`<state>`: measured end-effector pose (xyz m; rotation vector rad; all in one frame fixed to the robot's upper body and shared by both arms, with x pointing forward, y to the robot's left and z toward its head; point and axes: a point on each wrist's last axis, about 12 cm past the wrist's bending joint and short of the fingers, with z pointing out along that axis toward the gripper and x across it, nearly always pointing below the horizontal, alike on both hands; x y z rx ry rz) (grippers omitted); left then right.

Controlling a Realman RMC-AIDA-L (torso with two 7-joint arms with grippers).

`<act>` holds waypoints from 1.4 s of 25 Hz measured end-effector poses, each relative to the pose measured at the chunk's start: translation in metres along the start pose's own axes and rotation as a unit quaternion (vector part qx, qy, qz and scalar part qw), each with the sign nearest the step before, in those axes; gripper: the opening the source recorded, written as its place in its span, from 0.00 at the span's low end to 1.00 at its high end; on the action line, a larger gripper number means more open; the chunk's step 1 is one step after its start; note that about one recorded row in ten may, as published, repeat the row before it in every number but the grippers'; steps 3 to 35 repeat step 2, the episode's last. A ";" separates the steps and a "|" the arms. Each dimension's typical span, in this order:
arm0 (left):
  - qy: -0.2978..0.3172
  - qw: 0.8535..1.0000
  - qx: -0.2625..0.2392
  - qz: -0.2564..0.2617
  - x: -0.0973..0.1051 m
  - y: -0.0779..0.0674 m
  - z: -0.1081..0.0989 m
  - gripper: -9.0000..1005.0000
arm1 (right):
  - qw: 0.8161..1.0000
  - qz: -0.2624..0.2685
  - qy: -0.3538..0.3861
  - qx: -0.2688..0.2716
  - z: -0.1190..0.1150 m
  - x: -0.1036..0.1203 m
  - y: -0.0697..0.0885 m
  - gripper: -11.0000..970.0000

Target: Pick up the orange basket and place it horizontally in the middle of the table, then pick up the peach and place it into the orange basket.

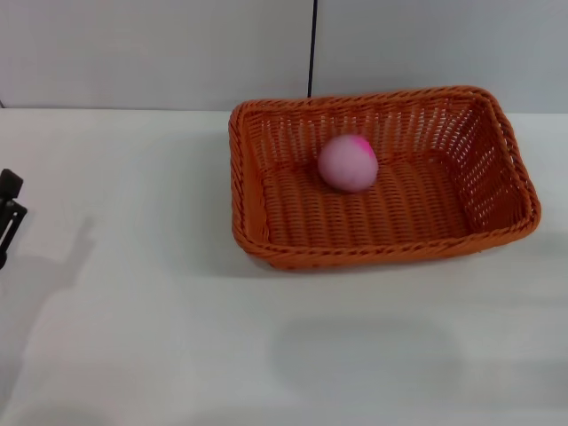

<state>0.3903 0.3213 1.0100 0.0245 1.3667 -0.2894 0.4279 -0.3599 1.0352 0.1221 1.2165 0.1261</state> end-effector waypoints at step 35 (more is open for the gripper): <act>-0.002 1.000 -0.007 0.001 -0.001 0.002 -0.001 0.83 | 1.000 0.000 0.006 0.002 0.000 0.001 0.000 0.58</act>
